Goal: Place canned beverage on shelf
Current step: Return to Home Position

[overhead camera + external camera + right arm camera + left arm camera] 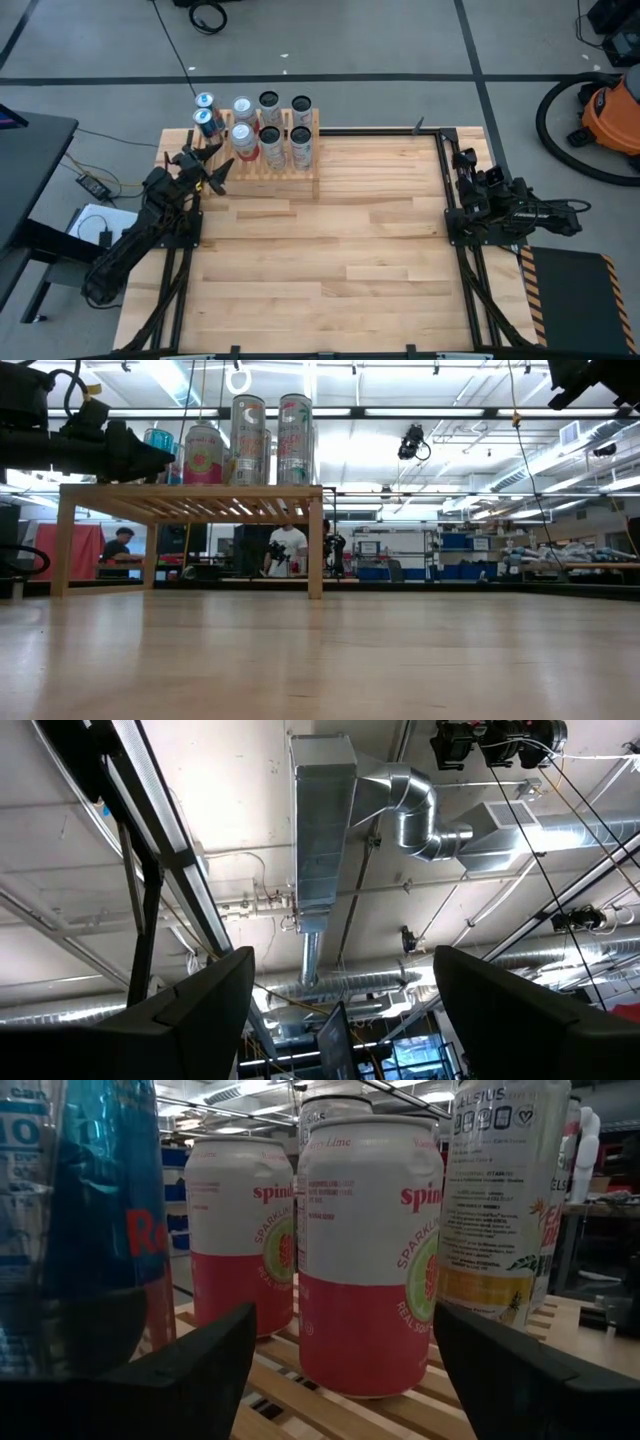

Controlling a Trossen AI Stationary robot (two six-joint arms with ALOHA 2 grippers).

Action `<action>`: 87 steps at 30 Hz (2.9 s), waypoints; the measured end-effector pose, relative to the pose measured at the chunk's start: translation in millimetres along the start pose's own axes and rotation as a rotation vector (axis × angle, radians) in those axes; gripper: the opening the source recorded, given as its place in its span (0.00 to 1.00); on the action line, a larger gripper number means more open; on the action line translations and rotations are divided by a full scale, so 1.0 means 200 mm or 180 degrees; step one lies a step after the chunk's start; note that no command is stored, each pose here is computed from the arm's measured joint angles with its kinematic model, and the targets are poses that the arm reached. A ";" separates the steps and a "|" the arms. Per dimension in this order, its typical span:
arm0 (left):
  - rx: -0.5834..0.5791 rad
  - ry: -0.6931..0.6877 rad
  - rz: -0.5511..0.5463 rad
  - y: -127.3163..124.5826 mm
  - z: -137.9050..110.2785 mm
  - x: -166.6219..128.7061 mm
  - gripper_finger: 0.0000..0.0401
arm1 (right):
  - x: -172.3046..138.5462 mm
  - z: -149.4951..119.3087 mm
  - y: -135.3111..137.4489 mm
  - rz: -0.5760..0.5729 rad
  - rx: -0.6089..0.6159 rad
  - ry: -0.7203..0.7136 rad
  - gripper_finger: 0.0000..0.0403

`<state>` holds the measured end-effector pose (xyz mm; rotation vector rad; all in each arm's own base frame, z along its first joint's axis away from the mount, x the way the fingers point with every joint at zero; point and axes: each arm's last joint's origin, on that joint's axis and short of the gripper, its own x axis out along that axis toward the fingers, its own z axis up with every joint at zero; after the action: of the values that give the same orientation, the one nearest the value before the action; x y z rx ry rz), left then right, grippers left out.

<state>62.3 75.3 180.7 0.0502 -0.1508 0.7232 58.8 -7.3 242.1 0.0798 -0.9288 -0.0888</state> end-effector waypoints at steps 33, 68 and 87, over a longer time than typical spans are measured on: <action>-0.0300 0.0117 -0.0982 -0.13 -0.01 0.00 0.78 | 0.00 0.00 0.00 -0.0001 0.0000 0.0001 0.79; -0.0613 0.0177 -0.3545 -0.44 0.01 -0.17 0.78 | 0.00 0.00 0.00 -0.0002 -0.0001 0.0002 0.79; -0.0611 0.0176 -0.3541 -0.44 0.01 -0.17 0.78 | 0.00 0.00 0.00 0.0000 0.0000 0.0001 0.79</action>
<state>96.1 -13.4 178.3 -0.0696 -0.1150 -0.4009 58.8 -7.4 242.1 0.0798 -0.9285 -0.0890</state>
